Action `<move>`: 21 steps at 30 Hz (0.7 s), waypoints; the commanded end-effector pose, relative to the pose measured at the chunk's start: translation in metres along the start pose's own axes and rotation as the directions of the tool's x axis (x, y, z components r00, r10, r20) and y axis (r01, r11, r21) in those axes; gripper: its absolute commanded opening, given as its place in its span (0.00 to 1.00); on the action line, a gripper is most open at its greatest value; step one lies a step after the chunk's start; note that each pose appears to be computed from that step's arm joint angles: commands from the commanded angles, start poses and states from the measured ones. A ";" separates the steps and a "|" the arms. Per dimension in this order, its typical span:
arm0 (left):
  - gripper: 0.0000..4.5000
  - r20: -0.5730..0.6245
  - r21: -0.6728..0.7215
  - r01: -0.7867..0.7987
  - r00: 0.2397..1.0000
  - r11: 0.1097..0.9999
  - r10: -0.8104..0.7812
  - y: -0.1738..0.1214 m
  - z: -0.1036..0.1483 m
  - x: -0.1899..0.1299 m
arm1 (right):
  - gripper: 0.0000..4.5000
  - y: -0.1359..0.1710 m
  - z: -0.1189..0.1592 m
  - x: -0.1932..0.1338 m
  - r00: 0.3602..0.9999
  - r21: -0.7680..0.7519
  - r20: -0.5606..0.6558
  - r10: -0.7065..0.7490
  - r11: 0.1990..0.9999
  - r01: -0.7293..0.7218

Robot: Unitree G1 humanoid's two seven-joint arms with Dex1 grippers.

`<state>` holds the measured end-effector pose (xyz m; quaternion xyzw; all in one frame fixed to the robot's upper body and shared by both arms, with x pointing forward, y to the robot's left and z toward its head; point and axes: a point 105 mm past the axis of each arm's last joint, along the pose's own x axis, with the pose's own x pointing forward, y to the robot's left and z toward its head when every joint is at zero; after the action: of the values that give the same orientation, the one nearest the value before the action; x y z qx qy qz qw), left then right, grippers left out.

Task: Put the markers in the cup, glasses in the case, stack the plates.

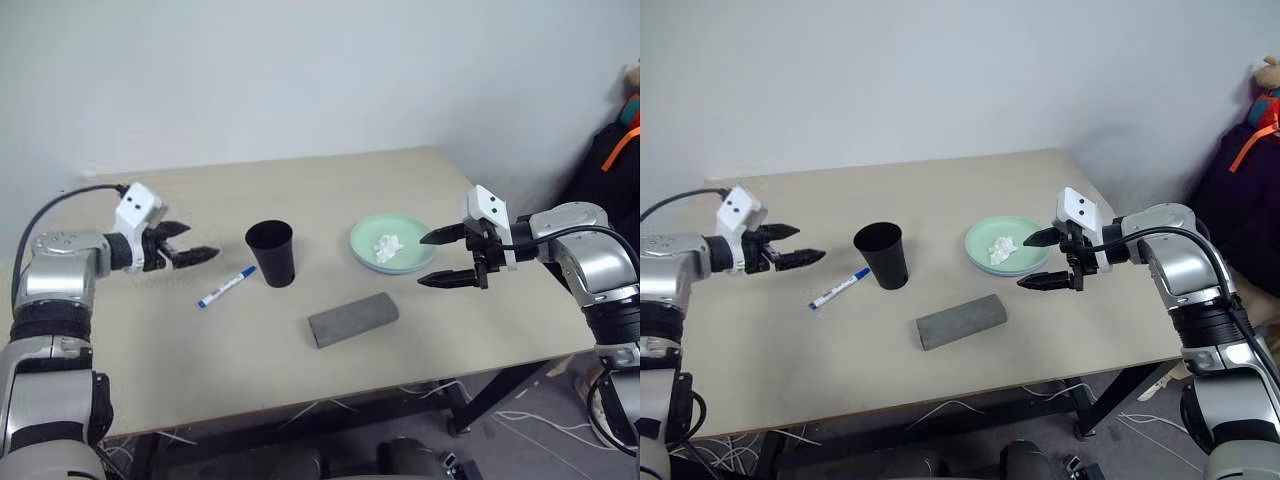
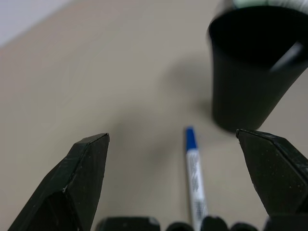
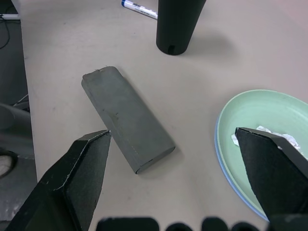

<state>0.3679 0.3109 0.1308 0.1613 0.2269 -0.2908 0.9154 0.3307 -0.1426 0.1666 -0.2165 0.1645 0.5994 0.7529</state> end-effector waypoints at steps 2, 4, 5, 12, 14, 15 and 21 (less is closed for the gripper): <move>1.00 -0.002 0.070 -0.012 1.000 0.997 0.012 0.000 0.005 0.013 | 1.00 -0.003 0.016 -0.008 0.999 -0.045 0.045 -0.024 0.999 0.026; 1.00 -0.005 0.066 -0.009 1.000 0.998 0.009 -0.003 0.001 0.020 | 1.00 -0.003 0.016 -0.008 0.999 -0.045 0.045 -0.025 0.999 0.027; 1.00 -0.005 0.064 -0.009 1.000 0.998 0.009 -0.005 0.000 0.024 | 1.00 -0.003 0.016 -0.008 0.999 -0.045 0.045 -0.025 0.999 0.027; 1.00 -0.040 0.030 0.017 0.999 0.999 -0.015 -0.021 -0.016 0.053 | 1.00 -0.002 0.017 -0.008 0.998 -0.048 0.048 -0.029 0.998 0.031; 1.00 -0.046 0.018 0.009 0.999 1.000 -0.008 -0.022 -0.019 0.057 | 1.00 -0.002 0.017 -0.008 0.998 -0.049 0.049 -0.029 0.998 0.031; 1.00 -0.052 0.006 0.005 0.999 1.000 -0.004 -0.023 -0.022 0.059 | 1.00 -0.002 0.017 -0.008 0.998 -0.049 0.049 -0.030 0.998 0.033; 1.00 -0.095 -0.038 -0.025 0.995 0.999 0.021 -0.027 -0.039 0.067 | 1.00 -0.001 0.016 -0.008 0.998 -0.049 0.050 -0.035 0.998 0.038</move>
<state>0.3775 0.2756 0.0436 0.1483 0.2985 -0.2780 0.9009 0.3294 -0.1422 0.1651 -0.2104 0.1612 0.5978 0.7565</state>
